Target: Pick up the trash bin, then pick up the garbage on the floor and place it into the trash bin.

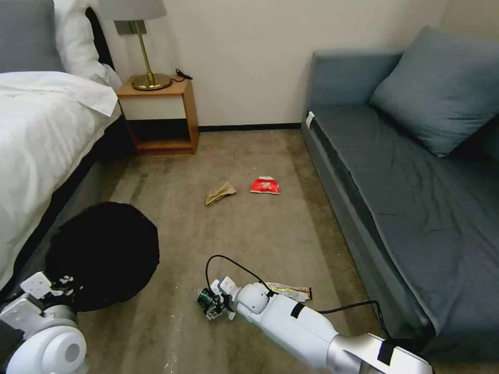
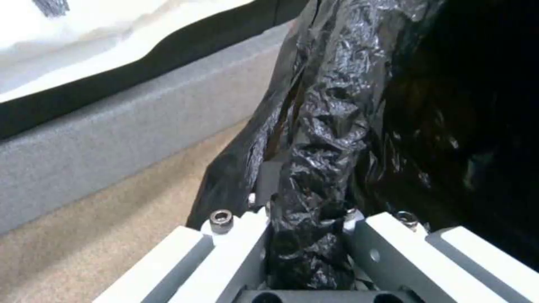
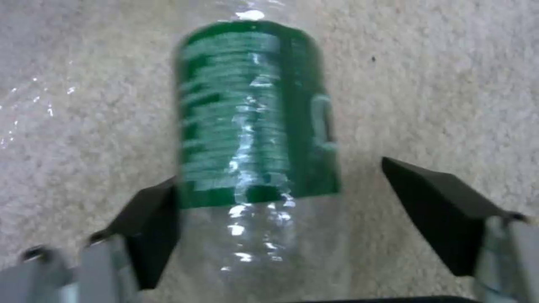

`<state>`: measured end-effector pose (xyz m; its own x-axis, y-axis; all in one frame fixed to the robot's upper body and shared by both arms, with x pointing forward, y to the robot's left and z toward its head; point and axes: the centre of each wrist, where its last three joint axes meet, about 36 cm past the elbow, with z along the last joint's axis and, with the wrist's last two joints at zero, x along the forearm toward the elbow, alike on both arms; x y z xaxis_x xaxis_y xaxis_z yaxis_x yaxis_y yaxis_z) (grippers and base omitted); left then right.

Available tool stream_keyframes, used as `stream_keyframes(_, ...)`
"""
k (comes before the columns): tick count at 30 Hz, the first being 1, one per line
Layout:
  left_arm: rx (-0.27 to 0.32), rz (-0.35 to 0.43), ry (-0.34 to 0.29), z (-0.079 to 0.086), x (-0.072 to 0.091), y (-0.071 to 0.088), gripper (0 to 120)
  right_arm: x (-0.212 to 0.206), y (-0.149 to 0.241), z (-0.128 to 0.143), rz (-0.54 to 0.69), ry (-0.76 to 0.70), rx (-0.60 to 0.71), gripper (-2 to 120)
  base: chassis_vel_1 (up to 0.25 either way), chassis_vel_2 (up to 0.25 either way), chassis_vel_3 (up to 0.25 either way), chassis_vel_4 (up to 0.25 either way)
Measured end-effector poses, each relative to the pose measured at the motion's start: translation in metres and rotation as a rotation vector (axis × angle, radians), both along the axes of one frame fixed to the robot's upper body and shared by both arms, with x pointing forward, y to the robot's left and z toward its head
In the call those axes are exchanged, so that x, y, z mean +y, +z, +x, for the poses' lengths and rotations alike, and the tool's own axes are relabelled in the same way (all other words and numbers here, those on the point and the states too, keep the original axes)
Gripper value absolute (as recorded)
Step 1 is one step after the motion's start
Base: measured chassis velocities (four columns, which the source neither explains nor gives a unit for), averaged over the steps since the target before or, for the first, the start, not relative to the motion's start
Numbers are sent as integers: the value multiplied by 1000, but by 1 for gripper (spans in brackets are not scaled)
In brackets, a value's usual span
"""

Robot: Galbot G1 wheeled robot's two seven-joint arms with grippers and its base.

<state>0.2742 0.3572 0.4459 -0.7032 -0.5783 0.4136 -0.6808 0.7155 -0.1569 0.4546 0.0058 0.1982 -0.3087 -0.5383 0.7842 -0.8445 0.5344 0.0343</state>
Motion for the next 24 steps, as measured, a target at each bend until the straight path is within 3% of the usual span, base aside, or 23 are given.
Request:
stream_keyframes(3, -1, -2, -1, 0, -1, 0, 0, -4, -1, 0, 1, -2, -1, 76, 0, 0, 0, 0)
stream_keyframes(13, 7, -12, -12, 1, 0, -7, 0, -14, -1, 0, 33, -17, 8, 38, 0, 0, 0, 0)
stream_keyframes(19, 17, -10, -13, -1, 3, -11, 0, -24, 2, 4, 53, -45, -1, 28, 0, 0, 0, 0)
stream_keyframes(24, 26, -3, -13, -2, 6, -13, 0, -44, 27, 34, 157, -145, -89, 26, 0, 0, 0, 0)
